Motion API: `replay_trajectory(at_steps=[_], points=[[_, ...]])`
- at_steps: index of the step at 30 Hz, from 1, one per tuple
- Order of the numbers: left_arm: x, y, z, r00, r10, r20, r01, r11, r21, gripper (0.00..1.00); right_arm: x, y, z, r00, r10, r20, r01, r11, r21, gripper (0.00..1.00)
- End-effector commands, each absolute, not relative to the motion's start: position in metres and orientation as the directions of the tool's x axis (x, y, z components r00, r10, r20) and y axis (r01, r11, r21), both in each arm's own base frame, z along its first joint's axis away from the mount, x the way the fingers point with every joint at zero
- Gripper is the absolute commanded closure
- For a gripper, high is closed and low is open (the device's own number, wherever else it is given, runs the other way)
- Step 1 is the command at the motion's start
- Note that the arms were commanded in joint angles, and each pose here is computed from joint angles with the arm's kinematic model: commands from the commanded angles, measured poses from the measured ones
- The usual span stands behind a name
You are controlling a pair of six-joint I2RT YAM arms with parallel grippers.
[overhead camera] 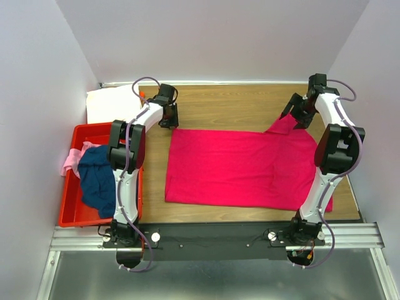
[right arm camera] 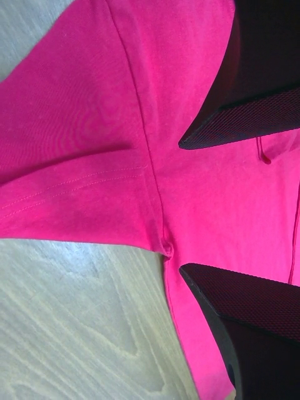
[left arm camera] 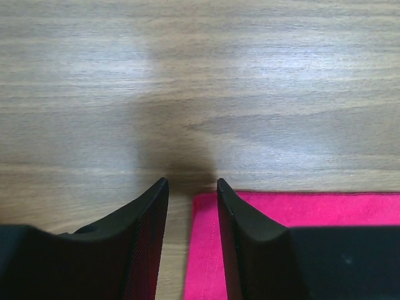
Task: Fold and stack the t-shirts
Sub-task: Fold the tshirt
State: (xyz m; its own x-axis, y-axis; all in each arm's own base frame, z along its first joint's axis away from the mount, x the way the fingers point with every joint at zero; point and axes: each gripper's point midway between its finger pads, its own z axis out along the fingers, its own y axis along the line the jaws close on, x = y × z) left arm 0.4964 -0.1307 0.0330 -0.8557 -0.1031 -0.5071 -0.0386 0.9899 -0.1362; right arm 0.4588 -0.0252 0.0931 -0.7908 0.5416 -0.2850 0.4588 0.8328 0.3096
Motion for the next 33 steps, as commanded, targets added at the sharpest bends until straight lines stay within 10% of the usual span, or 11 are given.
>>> replay_trajectory(at_steps=[1, 33], points=[[0.498, -0.144, 0.03, -0.862, -0.093, -0.498, 0.002, 0.982, -0.187, 0.55, 0.466, -0.024, 0.109, -0.771, 0.552, -0.319, 0.442, 0.824, 0.355, 0.2], [0.473, -0.153, 0.013, -0.895, -0.063, -0.442, 0.035, 0.977, -0.209, 1.0, 0.467, -0.04, 0.03, -0.797, 0.54, -0.272, 0.486, 0.84, 0.243, 0.34]])
